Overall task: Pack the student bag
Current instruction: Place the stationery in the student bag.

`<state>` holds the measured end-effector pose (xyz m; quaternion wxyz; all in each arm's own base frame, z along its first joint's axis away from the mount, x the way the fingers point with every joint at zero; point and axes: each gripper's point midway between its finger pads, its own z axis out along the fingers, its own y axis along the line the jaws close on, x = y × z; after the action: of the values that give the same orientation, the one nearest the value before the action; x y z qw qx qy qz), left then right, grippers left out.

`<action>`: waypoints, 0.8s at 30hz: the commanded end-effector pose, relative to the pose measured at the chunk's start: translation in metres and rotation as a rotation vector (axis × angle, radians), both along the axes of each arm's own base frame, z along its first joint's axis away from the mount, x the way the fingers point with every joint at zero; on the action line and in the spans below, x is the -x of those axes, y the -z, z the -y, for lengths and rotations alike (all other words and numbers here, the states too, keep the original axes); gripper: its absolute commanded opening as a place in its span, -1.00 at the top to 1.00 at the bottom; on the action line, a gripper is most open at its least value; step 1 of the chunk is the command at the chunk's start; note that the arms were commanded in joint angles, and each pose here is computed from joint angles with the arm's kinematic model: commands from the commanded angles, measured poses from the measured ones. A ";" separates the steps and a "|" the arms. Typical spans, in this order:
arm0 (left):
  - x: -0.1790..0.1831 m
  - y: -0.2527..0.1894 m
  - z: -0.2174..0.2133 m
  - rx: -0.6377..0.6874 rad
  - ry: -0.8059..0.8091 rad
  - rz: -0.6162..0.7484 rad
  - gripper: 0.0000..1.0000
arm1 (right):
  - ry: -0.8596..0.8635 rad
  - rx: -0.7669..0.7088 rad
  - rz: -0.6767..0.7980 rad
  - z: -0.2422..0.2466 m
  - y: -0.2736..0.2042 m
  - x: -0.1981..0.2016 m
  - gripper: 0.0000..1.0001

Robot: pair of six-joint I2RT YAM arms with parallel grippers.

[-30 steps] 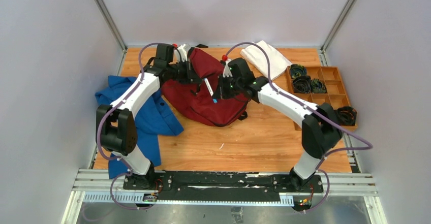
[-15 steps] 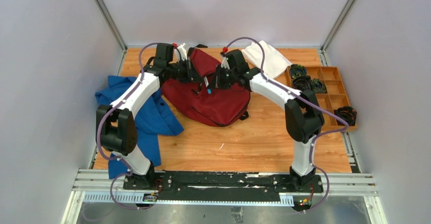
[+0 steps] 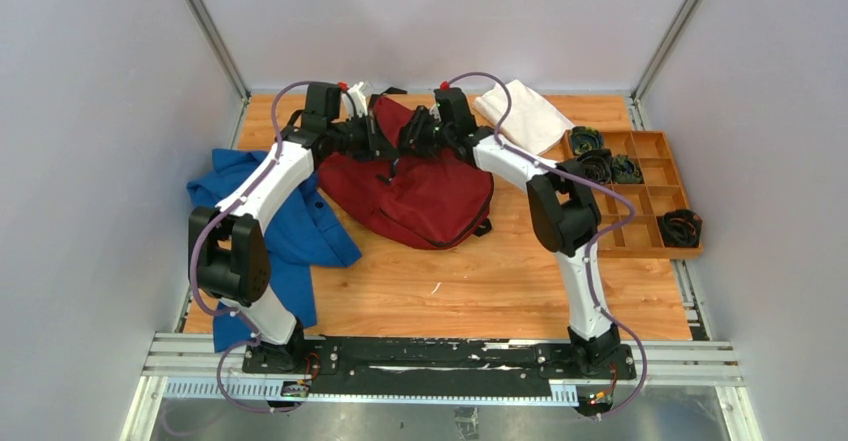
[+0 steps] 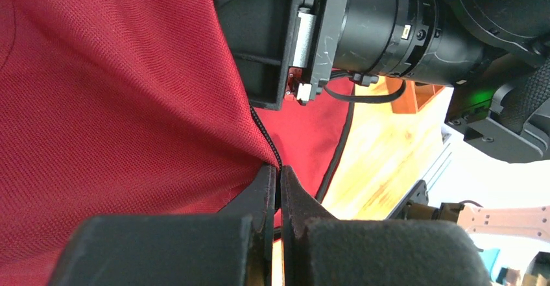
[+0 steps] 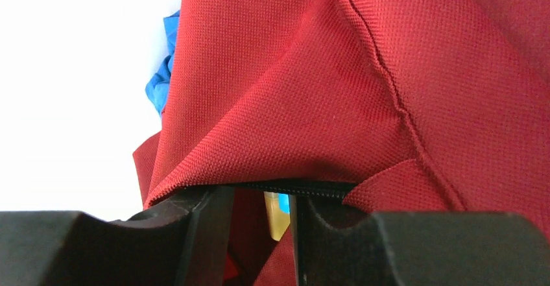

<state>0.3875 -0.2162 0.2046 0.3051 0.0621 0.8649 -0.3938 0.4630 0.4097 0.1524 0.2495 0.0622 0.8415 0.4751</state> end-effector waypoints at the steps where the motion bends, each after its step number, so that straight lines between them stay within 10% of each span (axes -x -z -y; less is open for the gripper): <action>1: 0.007 -0.047 0.010 0.067 0.052 0.095 1.00 | 0.014 -0.090 0.114 0.002 -0.047 0.000 0.18; 16: -0.006 0.006 0.026 -0.012 0.044 0.046 1.00 | -0.011 0.179 0.166 0.081 -0.025 0.063 0.25; 22: -0.016 0.003 0.028 -0.199 0.005 0.035 -0.66 | 0.004 0.268 0.130 0.103 -0.006 0.074 0.21; 24: -0.013 -0.022 0.022 -0.192 -0.026 0.117 -0.83 | 0.020 0.306 0.142 0.117 -0.007 0.076 0.20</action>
<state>0.4028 -0.2520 0.1816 0.2890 0.0934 0.8911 -0.3371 0.3902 0.3262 0.1591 0.2997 0.0004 0.8703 0.3909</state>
